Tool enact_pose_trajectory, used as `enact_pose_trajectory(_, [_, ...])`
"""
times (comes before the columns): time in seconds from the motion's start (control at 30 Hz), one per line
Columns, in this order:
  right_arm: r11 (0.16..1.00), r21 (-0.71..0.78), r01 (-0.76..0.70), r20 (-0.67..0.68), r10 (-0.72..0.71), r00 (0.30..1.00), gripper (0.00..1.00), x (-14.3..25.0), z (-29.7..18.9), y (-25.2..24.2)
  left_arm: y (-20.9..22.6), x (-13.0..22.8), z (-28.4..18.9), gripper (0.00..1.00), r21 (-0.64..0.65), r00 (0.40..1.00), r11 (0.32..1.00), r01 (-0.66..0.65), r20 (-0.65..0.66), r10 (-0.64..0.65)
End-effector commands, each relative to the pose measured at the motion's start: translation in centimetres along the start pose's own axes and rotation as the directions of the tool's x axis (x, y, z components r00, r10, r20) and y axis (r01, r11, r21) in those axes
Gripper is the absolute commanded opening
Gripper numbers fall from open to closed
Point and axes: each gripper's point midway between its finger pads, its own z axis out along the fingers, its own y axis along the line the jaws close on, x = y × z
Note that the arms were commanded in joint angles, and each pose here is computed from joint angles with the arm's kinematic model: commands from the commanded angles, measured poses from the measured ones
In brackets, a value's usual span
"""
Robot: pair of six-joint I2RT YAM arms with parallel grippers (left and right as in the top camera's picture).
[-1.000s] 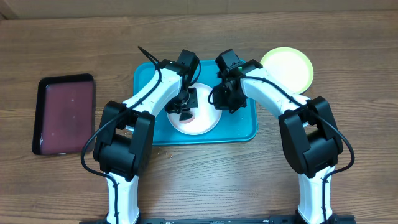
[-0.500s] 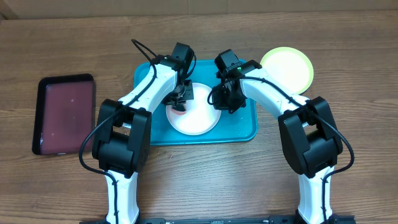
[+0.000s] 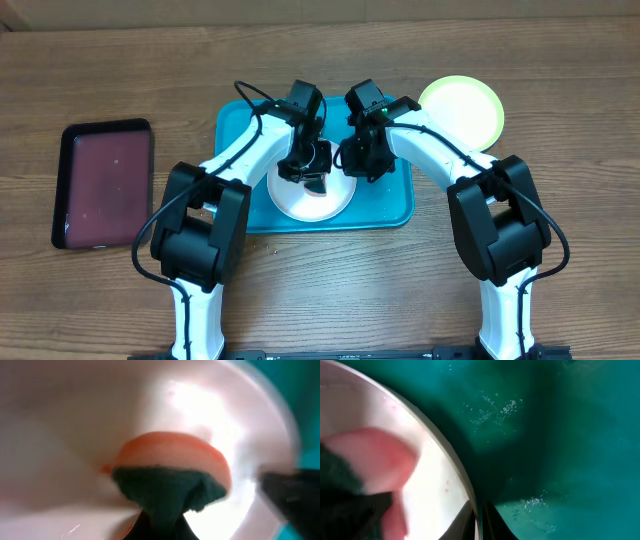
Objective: Clean dirty plates on tray and stack at the side
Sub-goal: 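Scrub the white plate with the sponge while the right gripper holds it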
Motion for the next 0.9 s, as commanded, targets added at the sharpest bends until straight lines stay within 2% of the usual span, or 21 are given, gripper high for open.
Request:
enact_pose_trajectory(0.0, [0.999,0.031,-0.015,-0.003,0.016,1.0,0.08,0.1,0.3,-1.0,9.2,1.0,0.5,0.04,-0.403,1.0,0.915,-0.001,-0.026,-0.011])
enact_pose_trajectory(0.27, [0.999,0.031,-0.015,-0.003,0.016,1.0,0.08,0.0,0.3,-1.0,13.9,-1.2,-4.5,0.04,-0.605,0.999,0.795,0.042,0.031,-0.03])
enact_pose_trajectory(0.43, [0.999,0.031,-0.016,-0.003,0.016,1.0,0.08,0.1,0.3,-1.0,13.8,-2.8,-5.1,0.04,-0.58,0.995,0.809,0.09,0.096,-0.042])
enact_pose_trajectory(0.57, [0.999,0.031,-0.016,-0.003,0.016,1.0,0.08,0.0,0.3,-1.0,11.3,-3.5,-3.6,0.04,-0.439,0.992,0.892,0.105,0.106,-0.065])
enact_pose_trajectory(0.7, [0.999,0.03,-0.016,-0.002,0.016,1.0,0.08,0.0,0.3,-1.0,6.6,-4.3,-2.1,0.04,-0.18,0.992,0.979,0.093,0.095,-0.077])
enact_pose_trajectory(0.8, [1.0,0.027,-0.016,-0.003,0.016,1.0,0.08,0.1,0.3,-0.9,3.1,-4.7,-1.7,0.05,0.004,0.994,0.998,0.065,0.085,-0.065])
enact_pose_trajectory(0.87, [0.999,0.027,-0.016,-0.004,0.016,1.0,0.08,0.1,0.3,-0.9,1.5,-4.8,-1.5,0.04,0.072,0.995,0.997,0.043,0.087,-0.049])
